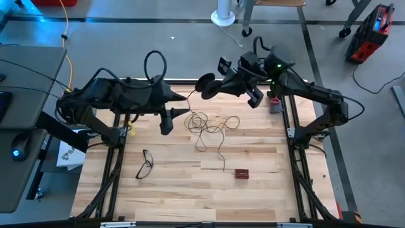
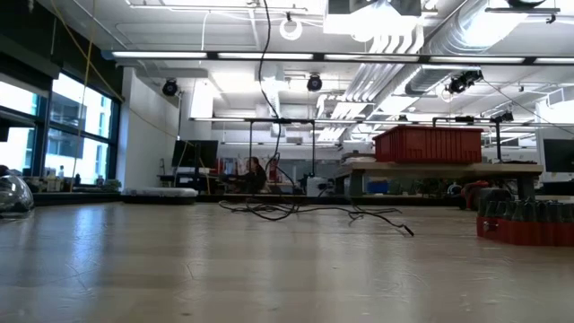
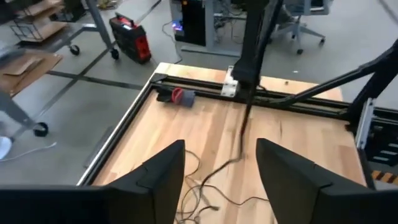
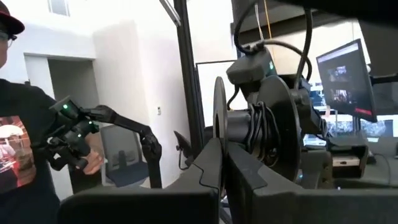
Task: Coil cords
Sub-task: Coil the black wire into the spool
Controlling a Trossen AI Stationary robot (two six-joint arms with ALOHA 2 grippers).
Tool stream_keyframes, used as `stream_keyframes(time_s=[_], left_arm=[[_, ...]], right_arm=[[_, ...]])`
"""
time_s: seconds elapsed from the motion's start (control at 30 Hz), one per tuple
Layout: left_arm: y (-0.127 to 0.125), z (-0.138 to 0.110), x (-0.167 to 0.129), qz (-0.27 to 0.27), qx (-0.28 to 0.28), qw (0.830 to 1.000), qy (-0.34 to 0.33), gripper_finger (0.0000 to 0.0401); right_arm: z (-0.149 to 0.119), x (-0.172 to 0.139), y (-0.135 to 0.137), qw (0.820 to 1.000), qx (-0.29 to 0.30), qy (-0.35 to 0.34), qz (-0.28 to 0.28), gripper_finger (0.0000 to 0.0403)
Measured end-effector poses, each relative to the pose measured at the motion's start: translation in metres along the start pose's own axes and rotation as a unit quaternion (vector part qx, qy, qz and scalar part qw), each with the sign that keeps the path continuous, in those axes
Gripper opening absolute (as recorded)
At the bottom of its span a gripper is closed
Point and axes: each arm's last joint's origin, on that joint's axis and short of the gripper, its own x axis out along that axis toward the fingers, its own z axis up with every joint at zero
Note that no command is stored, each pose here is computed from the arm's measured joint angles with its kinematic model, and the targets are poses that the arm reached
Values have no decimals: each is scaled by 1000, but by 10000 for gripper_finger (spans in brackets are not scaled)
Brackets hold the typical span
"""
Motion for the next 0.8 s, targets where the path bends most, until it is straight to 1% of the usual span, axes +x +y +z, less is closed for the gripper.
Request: stream_keyframes(time_s=[0.1, 0.17, 0.23, 0.3, 0.4, 0.53, 0.6, 0.8], left_arm=[[1, -5, 1, 17, 3, 1000, 22, 202], [0, -14, 7, 30, -3, 999, 38, 203], [-4, -25, 21, 35, -6, 998, 55, 204], [-10, -35, 37, 34, -6, 998, 58, 204], [-16, -46, 56, 33, 2, 998, 46, 204], [-18, -47, 67, 32, -14, 999, 14, 204], [-17, -45, 67, 45, -15, 999, 1, 204], [-13, -38, 65, 44, 1, 999, -24, 203]], right_arm=[[8, -8, 7, 1000, -14, 2, -8, 0], [12, -12, 10, 1000, -24, 0, -19, 0], [15, -14, 12, 999, -34, -5, -30, 0], [16, -15, 13, 998, -44, -7, -34, 0], [15, -15, 13, 998, -42, 0, -36, 0], [11, -15, 11, 998, -34, 12, -46, 0], [12, -15, 11, 998, -36, 11, -47, 0], [12, -14, 12, 998, -46, 9, -48, 0]])
